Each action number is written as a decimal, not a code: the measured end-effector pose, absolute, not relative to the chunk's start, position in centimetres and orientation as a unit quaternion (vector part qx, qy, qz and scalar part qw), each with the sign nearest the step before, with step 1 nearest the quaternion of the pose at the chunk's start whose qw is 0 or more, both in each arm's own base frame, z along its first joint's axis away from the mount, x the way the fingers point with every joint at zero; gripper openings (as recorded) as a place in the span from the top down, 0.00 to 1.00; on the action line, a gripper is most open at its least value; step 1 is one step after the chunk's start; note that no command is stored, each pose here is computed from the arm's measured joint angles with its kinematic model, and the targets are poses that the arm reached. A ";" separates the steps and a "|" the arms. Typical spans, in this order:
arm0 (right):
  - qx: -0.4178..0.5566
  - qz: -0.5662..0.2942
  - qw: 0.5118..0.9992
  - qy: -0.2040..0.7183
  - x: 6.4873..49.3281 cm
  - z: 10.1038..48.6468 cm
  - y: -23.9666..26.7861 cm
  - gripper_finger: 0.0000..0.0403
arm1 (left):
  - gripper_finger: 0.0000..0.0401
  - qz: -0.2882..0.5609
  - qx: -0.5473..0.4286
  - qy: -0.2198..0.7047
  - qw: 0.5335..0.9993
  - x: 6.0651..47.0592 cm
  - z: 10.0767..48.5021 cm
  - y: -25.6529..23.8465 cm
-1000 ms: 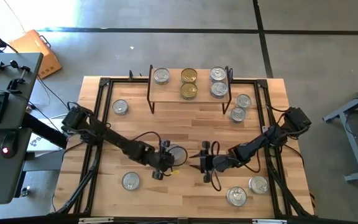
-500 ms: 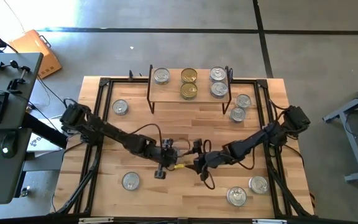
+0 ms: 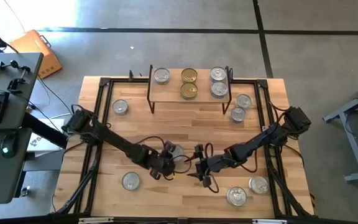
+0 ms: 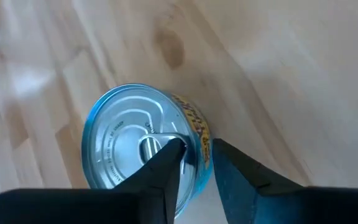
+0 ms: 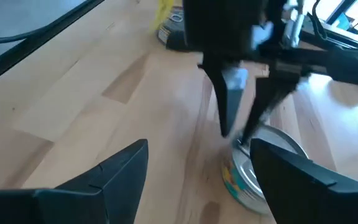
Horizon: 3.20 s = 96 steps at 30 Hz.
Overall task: Stack canned seafood by type on shelf
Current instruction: Put the yellow tuna can and aligned with the other yellow tuna can on the shelf
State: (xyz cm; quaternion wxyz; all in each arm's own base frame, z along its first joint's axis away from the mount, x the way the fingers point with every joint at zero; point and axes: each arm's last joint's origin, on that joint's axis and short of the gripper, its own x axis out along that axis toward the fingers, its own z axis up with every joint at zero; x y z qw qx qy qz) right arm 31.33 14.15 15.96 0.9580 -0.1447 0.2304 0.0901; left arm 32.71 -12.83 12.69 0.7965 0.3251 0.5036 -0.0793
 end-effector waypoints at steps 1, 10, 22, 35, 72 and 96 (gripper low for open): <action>-0.146 0.092 0.958 0.229 31.3 16.0 14.3 0.32 | 0.82 -0.075 0.321 0.502 0.800 32.8 12.6 -12.9; -0.201 0.082 0.940 0.261 30.9 15.3 14.0 0.32 | 0.98 -0.065 0.267 0.474 0.837 32.6 14.1 -13.4; -0.332 0.069 0.902 0.267 31.7 15.0 12.1 0.32 | 1.00 -0.014 0.169 0.424 0.889 33.2 17.1 -11.9; -0.372 0.010 0.885 0.280 33.4 11.5 10.4 0.32 | 1.00 -0.003 0.112 0.393 0.913 34.5 17.7 -10.2; -0.104 -0.022 0.966 0.236 34.4 12.1 10.7 0.70 | 0.44 0.008 0.208 0.379 0.902 34.0 19.0 -10.7; -0.036 -0.076 0.969 0.234 34.5 12.0 10.0 0.70 | 0.36 0.045 0.203 0.383 0.900 33.8 18.5 -10.8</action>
